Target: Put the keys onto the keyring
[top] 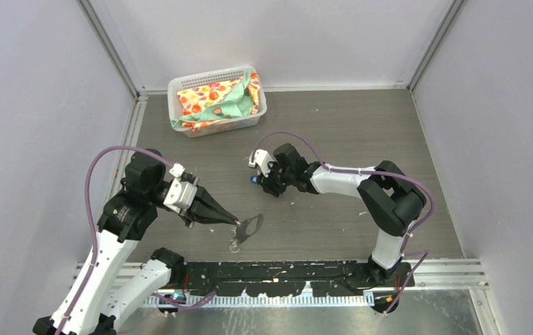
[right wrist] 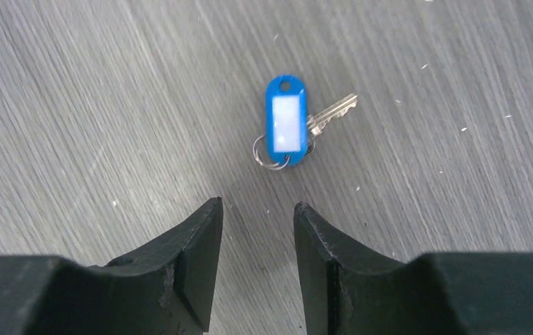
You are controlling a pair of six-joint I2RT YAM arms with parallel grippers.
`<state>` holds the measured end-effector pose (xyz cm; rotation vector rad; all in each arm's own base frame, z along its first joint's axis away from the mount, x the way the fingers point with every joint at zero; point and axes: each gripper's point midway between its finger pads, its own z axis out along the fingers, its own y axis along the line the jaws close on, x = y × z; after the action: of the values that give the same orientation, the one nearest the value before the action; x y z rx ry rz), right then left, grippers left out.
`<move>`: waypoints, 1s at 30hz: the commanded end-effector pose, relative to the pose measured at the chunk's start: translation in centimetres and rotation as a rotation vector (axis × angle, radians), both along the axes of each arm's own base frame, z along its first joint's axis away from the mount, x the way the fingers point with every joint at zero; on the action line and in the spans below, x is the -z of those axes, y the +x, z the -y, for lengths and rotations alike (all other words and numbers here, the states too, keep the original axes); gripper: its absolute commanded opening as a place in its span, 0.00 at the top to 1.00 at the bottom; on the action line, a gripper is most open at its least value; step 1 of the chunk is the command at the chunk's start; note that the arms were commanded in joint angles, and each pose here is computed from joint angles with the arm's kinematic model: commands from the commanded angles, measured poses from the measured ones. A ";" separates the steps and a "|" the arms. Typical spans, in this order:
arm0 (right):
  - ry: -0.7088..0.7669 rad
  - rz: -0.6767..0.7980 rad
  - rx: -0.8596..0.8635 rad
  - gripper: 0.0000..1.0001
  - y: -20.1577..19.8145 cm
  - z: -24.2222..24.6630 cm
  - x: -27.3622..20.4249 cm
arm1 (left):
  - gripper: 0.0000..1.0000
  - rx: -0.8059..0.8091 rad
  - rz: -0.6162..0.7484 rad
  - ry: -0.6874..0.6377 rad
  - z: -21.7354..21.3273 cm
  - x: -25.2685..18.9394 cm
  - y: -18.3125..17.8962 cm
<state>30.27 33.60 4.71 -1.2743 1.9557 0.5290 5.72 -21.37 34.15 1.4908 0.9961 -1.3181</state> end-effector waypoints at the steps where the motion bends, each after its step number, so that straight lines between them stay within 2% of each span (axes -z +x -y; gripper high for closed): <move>1: -0.097 0.195 -0.175 0.53 0.7 0.6 -1.4 | 1.00 0.010 0.046 -0.027 -0.1 -1.3 -0.3; 7: -0.160 0.250 -0.291 0.54 1.2 0.1 -1.0 | 1.00 0.007 0.051 -0.030 -0.1 -1.5 -0.3; 11: -0.174 0.276 -0.355 0.62 1.3 -0.8 -0.3 | 1.00 0.008 0.054 -0.034 0.0 -1.7 -0.1; 22: -0.208 0.241 -0.432 0.69 0.6 -2.0 1.9 | 1.00 0.008 0.067 -0.040 0.0 -1.8 -0.1; 30: -0.197 0.241 -0.410 0.93 0.8 -2.1 2.5 | 1.00 0.013 0.074 -0.047 0.0 -2.0 -0.1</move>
<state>31.00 35.30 2.46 -1.7990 1.5868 0.3559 6.03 -21.53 34.77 1.4908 0.9672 -1.3013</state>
